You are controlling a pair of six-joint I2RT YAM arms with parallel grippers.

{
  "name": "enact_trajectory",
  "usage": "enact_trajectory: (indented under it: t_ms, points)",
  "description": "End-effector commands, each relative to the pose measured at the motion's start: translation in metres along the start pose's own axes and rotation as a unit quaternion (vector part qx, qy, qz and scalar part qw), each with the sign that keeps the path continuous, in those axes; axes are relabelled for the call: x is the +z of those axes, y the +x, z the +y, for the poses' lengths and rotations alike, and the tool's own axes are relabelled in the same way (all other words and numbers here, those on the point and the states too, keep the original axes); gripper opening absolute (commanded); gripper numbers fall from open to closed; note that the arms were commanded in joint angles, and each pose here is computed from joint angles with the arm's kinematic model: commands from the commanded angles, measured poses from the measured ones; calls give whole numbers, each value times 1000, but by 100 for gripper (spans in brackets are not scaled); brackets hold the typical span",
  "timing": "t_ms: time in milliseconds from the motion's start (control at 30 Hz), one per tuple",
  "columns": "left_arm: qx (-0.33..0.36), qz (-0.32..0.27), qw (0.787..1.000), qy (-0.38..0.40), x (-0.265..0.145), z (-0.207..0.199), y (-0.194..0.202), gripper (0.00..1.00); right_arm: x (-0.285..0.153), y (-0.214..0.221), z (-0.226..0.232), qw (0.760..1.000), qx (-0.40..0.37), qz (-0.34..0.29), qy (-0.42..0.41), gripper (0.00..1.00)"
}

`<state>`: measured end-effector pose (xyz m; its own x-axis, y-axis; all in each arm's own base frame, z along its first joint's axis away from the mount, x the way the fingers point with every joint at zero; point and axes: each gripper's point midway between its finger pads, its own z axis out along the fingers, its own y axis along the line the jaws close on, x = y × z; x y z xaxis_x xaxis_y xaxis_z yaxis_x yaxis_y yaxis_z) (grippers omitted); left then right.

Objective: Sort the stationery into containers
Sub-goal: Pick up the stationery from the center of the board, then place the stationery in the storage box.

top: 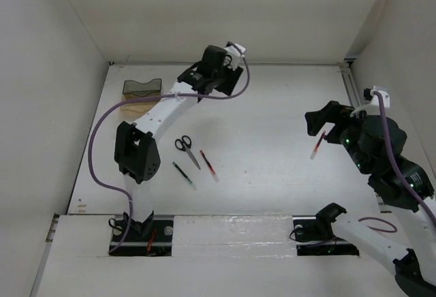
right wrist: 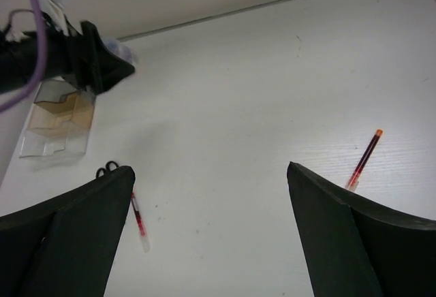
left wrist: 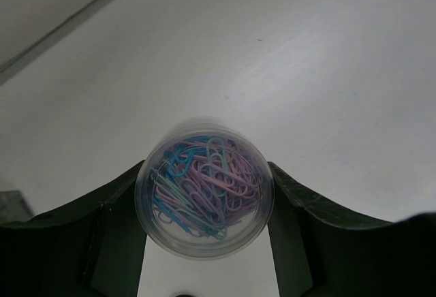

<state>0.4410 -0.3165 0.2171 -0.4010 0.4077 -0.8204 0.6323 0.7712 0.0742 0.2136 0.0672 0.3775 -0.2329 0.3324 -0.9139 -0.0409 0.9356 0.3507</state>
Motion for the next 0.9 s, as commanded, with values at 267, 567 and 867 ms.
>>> enact_trajectory:
  t_ms: [267,567,867]
  points:
    - [-132,-59,964,-225,-95,247,-32,0,35,3,42,998,-11,7,-67,100]
    - [-211,-54,928,-302,-118,383,36,0,42,17,51,995,-11,18,-94,100]
    - [-218,-4,928,-302,-78,393,92,0,49,38,46,995,-17,36,-91,100]
